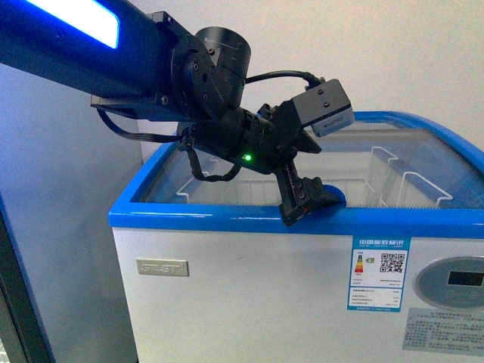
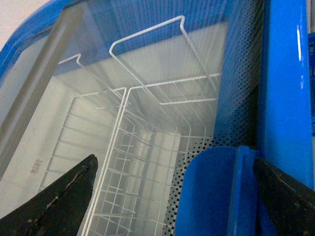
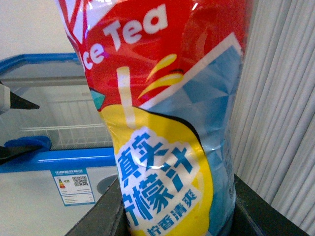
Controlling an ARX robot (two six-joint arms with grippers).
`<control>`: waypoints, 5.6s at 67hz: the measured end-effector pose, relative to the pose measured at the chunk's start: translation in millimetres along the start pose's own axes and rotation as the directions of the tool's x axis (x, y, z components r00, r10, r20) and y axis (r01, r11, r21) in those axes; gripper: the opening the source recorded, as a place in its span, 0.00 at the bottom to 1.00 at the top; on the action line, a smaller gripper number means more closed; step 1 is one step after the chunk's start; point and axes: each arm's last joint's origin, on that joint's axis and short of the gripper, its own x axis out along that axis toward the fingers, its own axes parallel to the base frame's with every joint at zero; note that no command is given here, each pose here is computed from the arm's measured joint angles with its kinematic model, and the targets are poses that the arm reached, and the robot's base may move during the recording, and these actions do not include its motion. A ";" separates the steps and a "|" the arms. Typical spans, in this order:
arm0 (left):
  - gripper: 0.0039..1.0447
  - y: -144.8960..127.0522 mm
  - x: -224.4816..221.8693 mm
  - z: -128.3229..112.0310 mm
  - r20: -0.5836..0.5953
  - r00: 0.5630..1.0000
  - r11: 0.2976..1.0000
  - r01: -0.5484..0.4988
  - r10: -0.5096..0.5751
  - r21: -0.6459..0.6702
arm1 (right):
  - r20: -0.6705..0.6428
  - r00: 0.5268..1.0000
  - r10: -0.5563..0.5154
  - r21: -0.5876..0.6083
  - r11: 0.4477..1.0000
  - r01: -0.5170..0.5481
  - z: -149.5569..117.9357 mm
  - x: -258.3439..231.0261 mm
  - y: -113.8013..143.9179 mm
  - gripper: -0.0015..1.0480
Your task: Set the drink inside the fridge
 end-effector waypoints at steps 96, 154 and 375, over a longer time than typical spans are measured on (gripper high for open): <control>0.92 74.9 27.8 18.8 -0.022 0.621 0.616 -0.772 0.783 0.156 | 0.000 1.000 0.001 0.000 1.000 -0.001 0.0 0.0 0.0 0.36; 0.92 -13.3 -195.7 69.0 -0.128 0.791 0.443 -0.460 0.599 -0.770 | 0.000 1.000 0.000 0.000 1.000 0.000 0.0 0.0 0.0 0.36; 0.02 -327.3 -320.5 1.4 -0.482 0.391 0.069 -0.826 0.784 -0.559 | -0.416 0.882 0.222 -0.887 0.113 -0.447 -55.3 378.7 106.8 0.35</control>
